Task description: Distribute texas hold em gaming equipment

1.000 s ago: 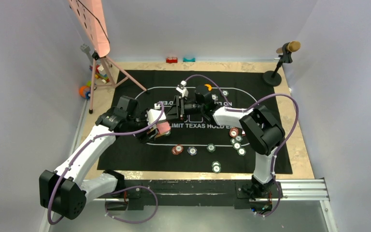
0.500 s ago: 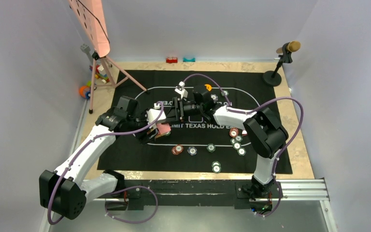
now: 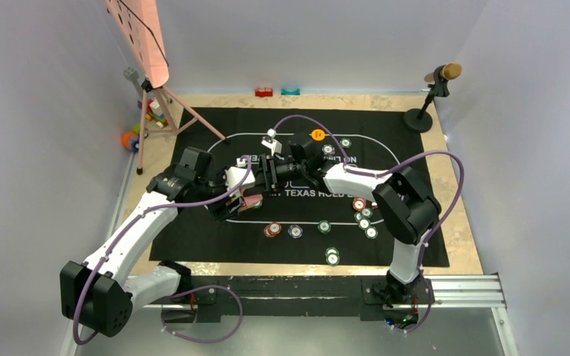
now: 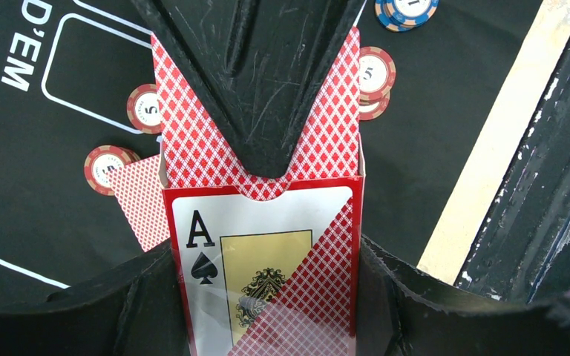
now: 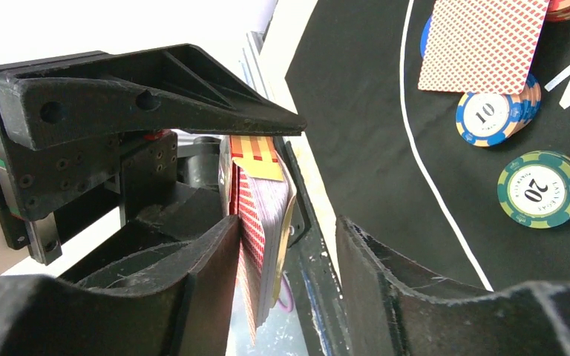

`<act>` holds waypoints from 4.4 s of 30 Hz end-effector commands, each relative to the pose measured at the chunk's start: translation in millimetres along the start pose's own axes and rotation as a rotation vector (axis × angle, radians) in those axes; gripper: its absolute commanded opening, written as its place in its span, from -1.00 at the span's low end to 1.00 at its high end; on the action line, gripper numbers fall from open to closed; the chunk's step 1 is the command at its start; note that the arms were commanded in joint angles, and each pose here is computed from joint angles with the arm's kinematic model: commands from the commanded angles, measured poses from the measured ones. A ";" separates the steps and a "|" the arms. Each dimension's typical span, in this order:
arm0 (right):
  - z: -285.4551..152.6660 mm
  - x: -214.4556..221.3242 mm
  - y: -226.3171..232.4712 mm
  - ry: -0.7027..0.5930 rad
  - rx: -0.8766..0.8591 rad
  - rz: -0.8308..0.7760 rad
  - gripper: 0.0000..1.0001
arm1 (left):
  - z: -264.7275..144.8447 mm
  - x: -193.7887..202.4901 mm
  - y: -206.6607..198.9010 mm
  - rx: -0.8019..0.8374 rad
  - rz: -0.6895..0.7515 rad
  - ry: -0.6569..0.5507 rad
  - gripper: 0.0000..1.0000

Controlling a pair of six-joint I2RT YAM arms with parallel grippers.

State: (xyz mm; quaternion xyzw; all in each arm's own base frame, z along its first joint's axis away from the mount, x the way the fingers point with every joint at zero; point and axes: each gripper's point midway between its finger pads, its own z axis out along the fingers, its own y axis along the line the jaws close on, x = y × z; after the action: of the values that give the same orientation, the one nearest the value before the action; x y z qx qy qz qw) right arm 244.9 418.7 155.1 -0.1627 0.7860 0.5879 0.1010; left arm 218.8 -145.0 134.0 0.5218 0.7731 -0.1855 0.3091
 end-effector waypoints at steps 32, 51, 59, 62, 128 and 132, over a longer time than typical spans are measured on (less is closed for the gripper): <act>-90.0 -50.2 -0.8 -0.203 0.081 -0.057 -0.94 | -11.6 -30.4 7.9 -0.031 0.037 -0.096 0.11; -240.8 -174.1 -158.1 -0.665 0.644 0.143 -1.00 | -17.2 -32.4 5.0 -0.001 0.021 -0.069 0.11; -239.9 -193.5 -207.3 -0.685 0.714 0.207 -1.00 | -17.8 -29.5 0.7 0.011 0.016 -0.065 0.10; -240.9 -189.2 -221.6 -0.687 0.752 0.231 -1.00 | -18.7 -31.3 0.2 0.011 0.016 -0.073 0.10; -17.5 -15.0 29.6 -0.073 0.032 -0.181 0.60 | -25.4 -40.2 1.2 -0.001 0.020 -0.096 0.07; -22.1 -15.3 24.5 -0.083 0.044 -0.162 0.37 | -26.2 -40.4 0.9 -0.003 0.022 -0.098 0.06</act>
State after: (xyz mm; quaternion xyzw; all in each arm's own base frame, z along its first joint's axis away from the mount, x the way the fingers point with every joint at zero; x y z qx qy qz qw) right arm 248.0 406.9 176.2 -0.1984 0.7911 0.5521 0.1733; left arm 216.5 -147.7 153.4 0.5213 0.7716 -0.1964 0.3072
